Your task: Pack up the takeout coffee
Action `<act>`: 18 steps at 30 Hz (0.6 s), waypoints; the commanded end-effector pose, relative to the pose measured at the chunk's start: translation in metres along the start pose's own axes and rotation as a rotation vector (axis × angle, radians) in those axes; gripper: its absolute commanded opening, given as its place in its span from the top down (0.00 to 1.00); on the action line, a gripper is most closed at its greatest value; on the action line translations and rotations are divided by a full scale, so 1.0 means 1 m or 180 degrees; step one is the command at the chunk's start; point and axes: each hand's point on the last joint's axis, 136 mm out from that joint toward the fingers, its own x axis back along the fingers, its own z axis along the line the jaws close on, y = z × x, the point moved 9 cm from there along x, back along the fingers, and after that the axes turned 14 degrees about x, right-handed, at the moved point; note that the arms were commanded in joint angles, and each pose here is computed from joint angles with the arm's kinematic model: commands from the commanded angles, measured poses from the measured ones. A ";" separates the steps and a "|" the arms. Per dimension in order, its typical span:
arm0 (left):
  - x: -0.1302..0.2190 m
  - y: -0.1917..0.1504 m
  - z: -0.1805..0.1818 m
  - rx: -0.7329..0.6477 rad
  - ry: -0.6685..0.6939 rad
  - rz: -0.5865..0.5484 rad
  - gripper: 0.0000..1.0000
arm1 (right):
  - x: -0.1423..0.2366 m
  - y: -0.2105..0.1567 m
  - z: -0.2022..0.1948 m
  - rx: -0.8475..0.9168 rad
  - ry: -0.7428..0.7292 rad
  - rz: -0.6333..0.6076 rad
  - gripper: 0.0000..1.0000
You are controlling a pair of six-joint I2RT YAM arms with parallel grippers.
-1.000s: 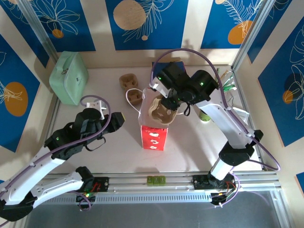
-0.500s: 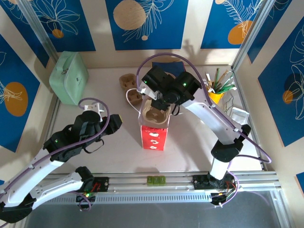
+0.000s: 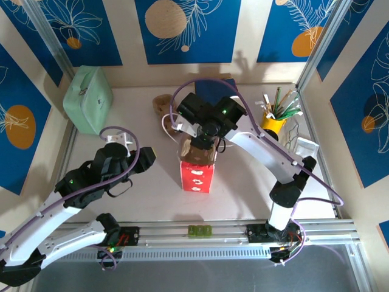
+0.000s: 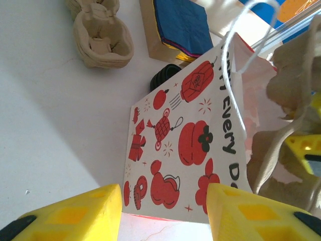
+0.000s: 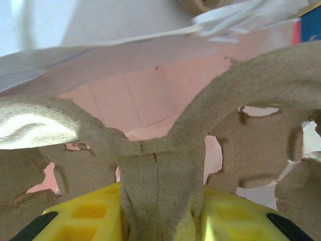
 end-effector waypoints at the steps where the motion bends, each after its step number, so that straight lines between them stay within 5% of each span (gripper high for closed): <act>1: 0.002 -0.001 0.005 -0.0028 0.0065 -0.0041 0.52 | 0.000 0.000 0.006 -0.0032 0.0126 -0.0105 0.67; 18: -0.001 -0.003 0.007 -0.0024 0.0106 -0.0028 0.50 | -0.004 -0.004 0.023 -0.0043 0.0628 -0.0435 0.67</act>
